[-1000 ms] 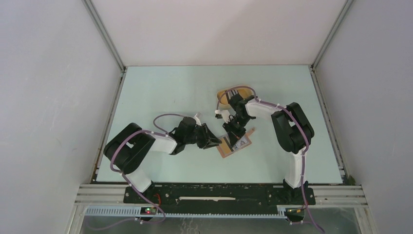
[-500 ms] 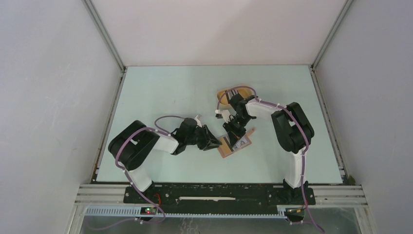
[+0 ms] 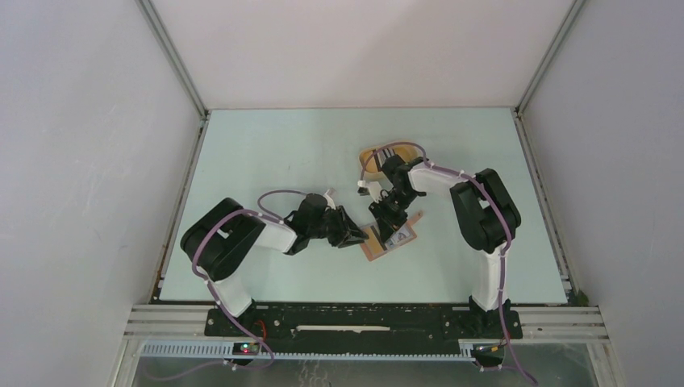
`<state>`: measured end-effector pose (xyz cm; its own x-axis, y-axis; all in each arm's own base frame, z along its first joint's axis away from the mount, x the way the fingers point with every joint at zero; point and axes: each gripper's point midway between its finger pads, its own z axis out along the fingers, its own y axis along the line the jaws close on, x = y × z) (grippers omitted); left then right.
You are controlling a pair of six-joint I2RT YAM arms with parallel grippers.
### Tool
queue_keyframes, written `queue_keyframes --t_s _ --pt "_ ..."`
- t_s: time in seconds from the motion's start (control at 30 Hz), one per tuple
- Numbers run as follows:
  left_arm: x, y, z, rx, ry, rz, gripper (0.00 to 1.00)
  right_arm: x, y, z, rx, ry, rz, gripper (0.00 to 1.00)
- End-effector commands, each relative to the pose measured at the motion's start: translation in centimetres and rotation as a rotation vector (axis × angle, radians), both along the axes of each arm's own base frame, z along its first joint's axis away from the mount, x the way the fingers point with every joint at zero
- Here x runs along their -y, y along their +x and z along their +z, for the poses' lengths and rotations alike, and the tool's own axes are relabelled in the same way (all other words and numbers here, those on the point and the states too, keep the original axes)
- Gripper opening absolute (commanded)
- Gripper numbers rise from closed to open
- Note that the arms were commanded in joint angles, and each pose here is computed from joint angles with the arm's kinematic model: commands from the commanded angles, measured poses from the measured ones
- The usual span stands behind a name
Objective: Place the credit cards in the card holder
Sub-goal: Turn over the card slot in the card holder.
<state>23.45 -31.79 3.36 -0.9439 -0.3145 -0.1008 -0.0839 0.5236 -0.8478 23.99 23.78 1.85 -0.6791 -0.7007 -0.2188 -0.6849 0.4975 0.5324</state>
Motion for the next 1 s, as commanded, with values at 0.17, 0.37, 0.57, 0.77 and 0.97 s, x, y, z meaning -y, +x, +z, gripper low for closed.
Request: queue_keyframes --t_s 0.17,0.37,0.57,0.77,0.97 --pt "1.5 1.5 2.9 0.077 -0.077 -0.022 0.32 -0.3 0.6 3.8 0.054 0.17 0.021 0.4" --pt "2.1 1.9 4.2 0.105 -0.108 -0.033 0.32 -0.7 0.6 5.4 0.057 0.236 0.017 0.54" --pt "2.3 2.0 4.1 0.099 -0.113 -0.034 0.33 -0.4 0.8 5.3 0.042 0.235 -0.008 0.54" --pt "2.9 2.4 4.7 0.105 -0.128 -0.042 0.33 -0.8 0.5 5.3 0.061 0.218 0.006 0.57" --pt "3.3 2.8 5.0 0.109 -0.136 -0.043 0.33 -0.6 0.3 4.7 0.069 0.181 0.011 0.73"
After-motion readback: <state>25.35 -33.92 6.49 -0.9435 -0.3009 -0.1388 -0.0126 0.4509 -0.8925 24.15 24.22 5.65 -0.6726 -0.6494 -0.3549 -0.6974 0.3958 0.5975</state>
